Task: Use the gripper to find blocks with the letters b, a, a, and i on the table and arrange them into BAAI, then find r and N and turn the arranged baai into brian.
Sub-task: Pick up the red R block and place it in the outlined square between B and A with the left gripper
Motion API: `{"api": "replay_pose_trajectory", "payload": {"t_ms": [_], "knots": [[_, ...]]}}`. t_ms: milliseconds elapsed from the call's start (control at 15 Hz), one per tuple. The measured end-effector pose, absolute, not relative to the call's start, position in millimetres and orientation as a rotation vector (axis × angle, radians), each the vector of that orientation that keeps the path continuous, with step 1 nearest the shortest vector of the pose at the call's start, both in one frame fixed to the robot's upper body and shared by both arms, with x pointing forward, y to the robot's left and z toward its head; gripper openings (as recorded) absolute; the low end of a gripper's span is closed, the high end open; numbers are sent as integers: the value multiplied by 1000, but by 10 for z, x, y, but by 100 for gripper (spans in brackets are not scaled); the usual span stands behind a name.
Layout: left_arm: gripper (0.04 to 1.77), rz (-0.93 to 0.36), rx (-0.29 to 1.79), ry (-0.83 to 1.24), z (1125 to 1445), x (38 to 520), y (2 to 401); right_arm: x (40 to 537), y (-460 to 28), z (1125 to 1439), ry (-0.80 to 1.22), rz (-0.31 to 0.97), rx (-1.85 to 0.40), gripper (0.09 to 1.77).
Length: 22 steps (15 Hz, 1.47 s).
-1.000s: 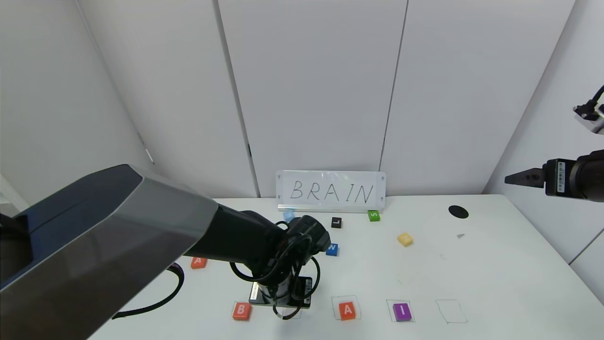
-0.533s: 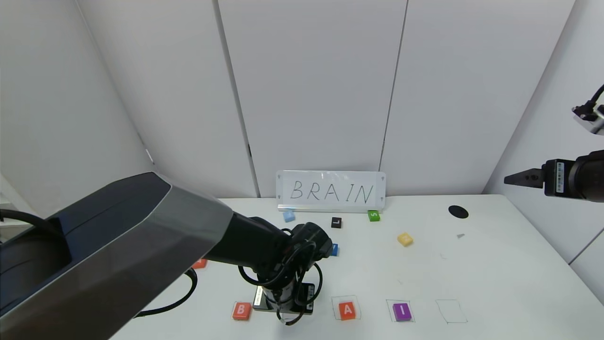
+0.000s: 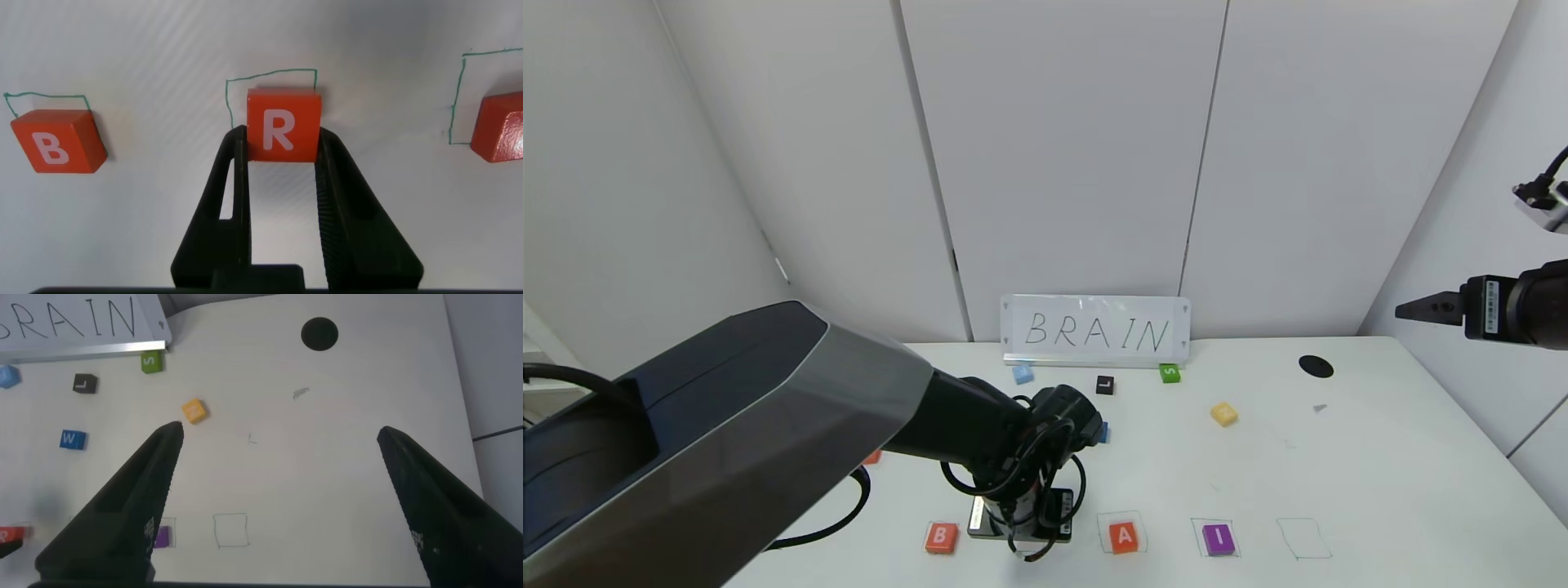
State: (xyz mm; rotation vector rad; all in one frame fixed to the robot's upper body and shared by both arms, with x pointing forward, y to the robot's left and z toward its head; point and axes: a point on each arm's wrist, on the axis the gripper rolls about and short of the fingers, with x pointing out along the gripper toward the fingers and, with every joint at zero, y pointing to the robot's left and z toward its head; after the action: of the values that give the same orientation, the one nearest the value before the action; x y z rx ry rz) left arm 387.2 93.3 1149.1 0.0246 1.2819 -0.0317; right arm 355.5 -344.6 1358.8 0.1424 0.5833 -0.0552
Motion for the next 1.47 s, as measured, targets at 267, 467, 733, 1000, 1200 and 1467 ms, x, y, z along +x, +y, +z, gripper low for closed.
{"api": "replay_pose_trajectory", "payload": {"t_ms": [267,467,733,1000,1200,1467], "knots": [[53,-29,29,1290,11469,3859,936,3559,-3446,13585,584,-55,142,171],[53,-17,17,1293,11463,3852,936,3561,-3446,13582,585,-55,142,171],[53,-27,11,1310,11453,3840,937,3561,-3446,13582,585,-55,142,171],[53,-30,5,1318,11436,3846,939,3562,-3446,13581,586,-55,142,171],[53,-26,6,1318,11415,3860,941,3564,-3446,13579,586,-55,142,171],[53,-18,10,1315,11401,3871,941,3569,-3447,13574,588,-55,142,171]]}}
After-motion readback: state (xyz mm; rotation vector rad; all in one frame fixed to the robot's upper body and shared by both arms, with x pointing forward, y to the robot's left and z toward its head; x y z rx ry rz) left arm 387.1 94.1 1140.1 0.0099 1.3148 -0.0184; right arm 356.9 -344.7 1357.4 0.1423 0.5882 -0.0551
